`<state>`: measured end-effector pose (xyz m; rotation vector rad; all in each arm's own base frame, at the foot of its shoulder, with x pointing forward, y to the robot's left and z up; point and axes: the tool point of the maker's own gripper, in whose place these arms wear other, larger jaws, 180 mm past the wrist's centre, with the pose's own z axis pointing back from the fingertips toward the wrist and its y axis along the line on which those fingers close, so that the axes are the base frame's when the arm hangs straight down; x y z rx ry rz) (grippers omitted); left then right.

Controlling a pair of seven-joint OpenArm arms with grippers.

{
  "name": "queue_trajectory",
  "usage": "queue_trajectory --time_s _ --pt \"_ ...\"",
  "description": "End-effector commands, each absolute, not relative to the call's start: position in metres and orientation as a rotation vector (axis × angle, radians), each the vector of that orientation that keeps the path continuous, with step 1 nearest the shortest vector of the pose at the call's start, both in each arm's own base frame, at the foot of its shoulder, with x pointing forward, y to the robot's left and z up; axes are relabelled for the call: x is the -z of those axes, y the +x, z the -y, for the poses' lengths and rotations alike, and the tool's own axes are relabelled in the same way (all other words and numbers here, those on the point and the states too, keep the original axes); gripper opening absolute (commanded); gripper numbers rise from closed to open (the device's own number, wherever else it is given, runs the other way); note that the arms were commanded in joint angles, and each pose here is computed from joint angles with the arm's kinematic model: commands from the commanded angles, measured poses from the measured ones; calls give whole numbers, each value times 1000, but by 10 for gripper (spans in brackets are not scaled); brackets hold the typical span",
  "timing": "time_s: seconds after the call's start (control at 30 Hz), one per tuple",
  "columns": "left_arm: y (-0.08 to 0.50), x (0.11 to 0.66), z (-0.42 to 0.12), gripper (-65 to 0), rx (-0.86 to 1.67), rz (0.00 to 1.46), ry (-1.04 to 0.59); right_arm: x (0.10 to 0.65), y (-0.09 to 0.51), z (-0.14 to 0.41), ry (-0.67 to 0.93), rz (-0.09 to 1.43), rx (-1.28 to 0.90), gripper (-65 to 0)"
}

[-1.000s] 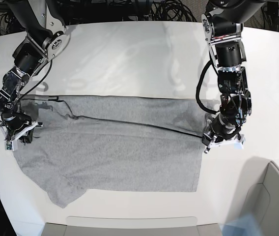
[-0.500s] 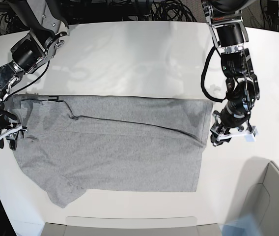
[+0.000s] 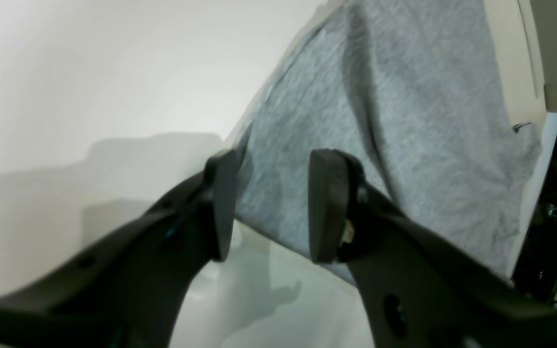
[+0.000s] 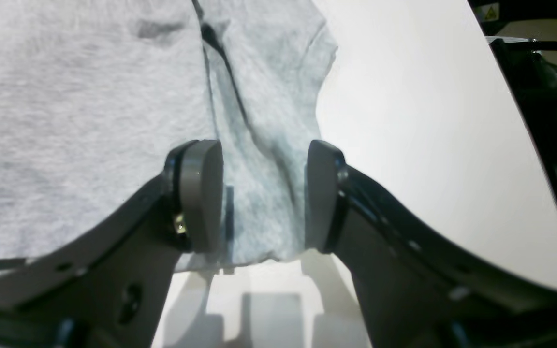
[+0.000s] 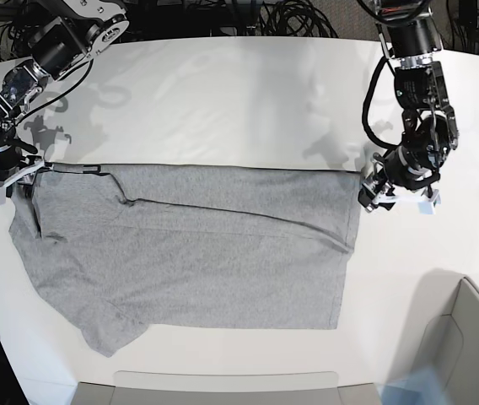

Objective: Fold the T-shirt properly
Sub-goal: 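Lower the folded edge onto the shirt and release both grippers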

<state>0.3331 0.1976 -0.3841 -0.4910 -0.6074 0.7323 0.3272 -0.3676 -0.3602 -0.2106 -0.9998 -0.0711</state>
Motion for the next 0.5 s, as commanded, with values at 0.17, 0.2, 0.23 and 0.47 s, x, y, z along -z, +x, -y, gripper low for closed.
queue_trajectory --time_s 0.17,0.2,0.23,0.47 --pt "327 411 -188 -394 -626 502 -425 338 333 378 -230 1069 73 -365" --pt "325 415 -192 -394 -629 492 -407 339 333 378 -230 1068 73 -365" --pt "324 417 -196 -394 -640 486 -386 339 332 378 -230 1066 73 -365" --pt "320 418 -214 -394 -639 499 -266 339 332 378 -230 1066 73 -365"
